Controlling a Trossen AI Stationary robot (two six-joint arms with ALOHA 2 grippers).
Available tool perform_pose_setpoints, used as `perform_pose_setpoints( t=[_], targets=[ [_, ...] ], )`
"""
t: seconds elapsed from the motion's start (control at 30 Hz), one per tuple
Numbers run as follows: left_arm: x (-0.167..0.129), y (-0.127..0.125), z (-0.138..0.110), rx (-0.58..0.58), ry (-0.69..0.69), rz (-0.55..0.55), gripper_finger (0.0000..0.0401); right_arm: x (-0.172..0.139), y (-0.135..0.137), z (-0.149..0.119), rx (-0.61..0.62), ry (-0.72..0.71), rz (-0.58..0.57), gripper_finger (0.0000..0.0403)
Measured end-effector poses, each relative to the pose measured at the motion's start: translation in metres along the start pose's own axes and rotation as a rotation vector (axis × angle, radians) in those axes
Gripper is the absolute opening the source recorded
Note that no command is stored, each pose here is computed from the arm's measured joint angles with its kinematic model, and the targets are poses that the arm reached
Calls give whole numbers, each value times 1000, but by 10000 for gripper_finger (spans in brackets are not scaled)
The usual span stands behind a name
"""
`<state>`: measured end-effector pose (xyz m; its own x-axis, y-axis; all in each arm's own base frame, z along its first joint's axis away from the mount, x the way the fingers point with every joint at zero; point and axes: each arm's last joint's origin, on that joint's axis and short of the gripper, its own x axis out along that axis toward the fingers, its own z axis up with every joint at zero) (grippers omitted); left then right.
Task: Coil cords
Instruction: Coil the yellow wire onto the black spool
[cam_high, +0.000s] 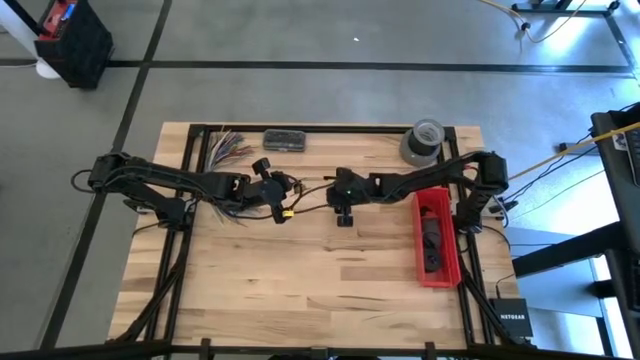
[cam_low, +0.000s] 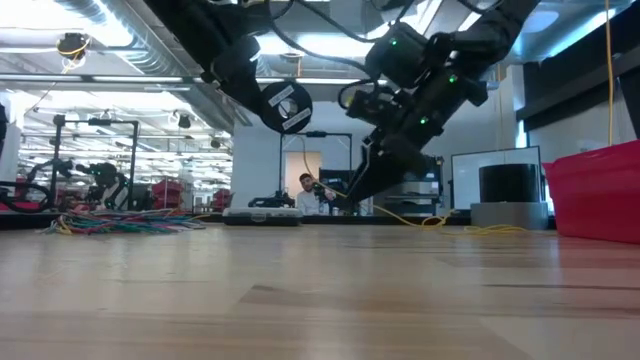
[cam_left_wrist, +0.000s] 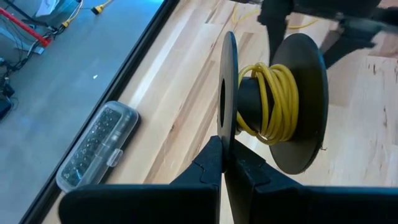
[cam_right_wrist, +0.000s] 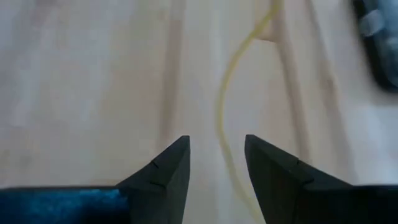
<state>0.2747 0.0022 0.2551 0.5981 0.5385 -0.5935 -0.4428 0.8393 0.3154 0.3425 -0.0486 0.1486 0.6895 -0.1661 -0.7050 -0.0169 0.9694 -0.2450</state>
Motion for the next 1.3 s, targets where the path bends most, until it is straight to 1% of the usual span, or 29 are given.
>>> perform_pose_setpoints(
  t=[0.13,0.2,0.3,0.43,0.47,0.53,0.63,0.7,0.8,0.9,1.1,1.3],
  targets=[
    [0,0,0,0,0,0,0,2,-2,-1,-22,14,-48,157],
    [0,0,0,0,1,0,0,2,-3,-1,-33,18,-67,144],
    [0,0,0,0,1,0,0,2,-3,-2,-63,25,-70,99],
    [0,0,0,4,2,0,0,5,-4,-6,-70,56,-96,21],
    [0,0,0,3,1,0,0,4,-5,-5,-70,58,-110,12],
    [0,0,0,3,2,0,0,-4,-7,-3,-63,63,-133,14],
    [0,0,0,-26,4,0,0,-24,-14,8,-46,24,-207,12],
    [1,1,0,-56,6,2,0,-40,-22,16,3,-32,-231,6],
    [3,3,-1,-78,20,14,0,-64,-34,27,127,-150,-203,8],
    [10,3,-3,-90,38,26,0,-76,-41,34,230,-249,-157,5],
    [28,5,1,-146,14,50,0,-77,-34,43,293,-353,-22,4],
    [45,10,3,-185,-2,77,0,-79,-27,51,343,-427,18,4]
  ],
)
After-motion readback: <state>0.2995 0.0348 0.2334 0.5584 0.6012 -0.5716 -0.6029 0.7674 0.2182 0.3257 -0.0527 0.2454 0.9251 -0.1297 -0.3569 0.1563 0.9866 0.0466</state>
